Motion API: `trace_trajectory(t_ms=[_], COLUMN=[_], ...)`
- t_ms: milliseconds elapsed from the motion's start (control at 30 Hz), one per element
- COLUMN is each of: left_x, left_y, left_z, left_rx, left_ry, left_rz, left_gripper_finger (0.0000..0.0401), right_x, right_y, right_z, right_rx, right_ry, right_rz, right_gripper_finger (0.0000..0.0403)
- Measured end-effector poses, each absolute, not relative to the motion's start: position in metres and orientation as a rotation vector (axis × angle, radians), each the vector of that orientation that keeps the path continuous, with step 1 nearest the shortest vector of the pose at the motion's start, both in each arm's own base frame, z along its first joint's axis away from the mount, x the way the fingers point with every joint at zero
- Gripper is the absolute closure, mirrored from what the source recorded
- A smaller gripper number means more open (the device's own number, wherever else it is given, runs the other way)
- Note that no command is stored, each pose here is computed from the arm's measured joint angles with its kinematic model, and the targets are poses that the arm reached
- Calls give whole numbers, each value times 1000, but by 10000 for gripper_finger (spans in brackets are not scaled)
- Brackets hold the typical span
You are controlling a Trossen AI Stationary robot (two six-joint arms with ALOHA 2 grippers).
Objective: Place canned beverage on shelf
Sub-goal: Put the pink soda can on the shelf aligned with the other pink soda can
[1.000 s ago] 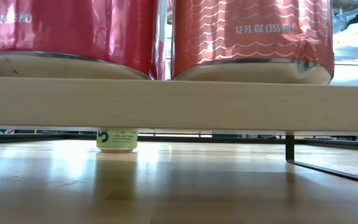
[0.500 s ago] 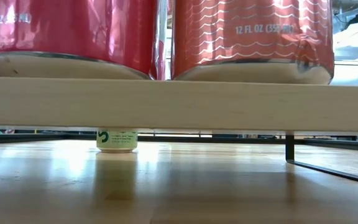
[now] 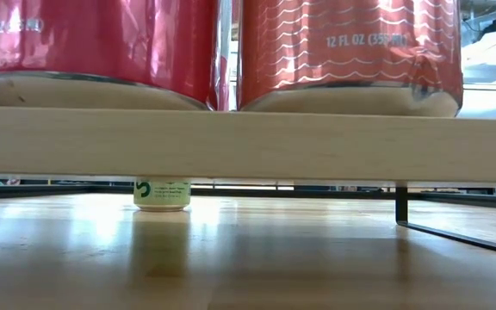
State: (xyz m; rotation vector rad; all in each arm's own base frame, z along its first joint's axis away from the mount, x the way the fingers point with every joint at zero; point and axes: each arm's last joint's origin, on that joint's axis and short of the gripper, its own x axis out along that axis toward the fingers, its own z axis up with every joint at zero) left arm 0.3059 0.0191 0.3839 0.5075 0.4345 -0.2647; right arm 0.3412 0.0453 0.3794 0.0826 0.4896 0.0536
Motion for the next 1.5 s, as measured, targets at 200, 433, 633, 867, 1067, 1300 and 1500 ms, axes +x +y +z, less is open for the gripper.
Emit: trace_trajectory(t_ms=[200, 433, 633, 867, 1067, 1300, 1500], left_x=[304, 301, 301, 300, 306, 312, 315], left_y=[19, 19, 19, 19, 20, 20, 20], left_z=[386, 382, 381, 379, 371, 360, 362], left_rx=[514, 571, 614, 620, 649, 718, 778], left_ry=[422, 483, 478, 496, 541, 597, 615], left_rz=[-285, -300, -313, -329, -316, -347, -308], left_gripper_finger=[97, 97, 97, 97, 97, 97, 97], right_x=[338, 322, 322, 326, 338, 349, 346], right_y=[47, 47, 39, 34, 38, 37, 33], right_z=[366, 390, 402, 411, 411, 397, 394], right_rx=[67, -114, -268, -319, -357, -329, -309], right_ry=[610, 535, 496, 396, 318, 370, 416], right_rz=[57, 44, 64, 46, 114, 187, 181], right_gripper_finger=[235, 235, 207, 98, 67, 73, 73])
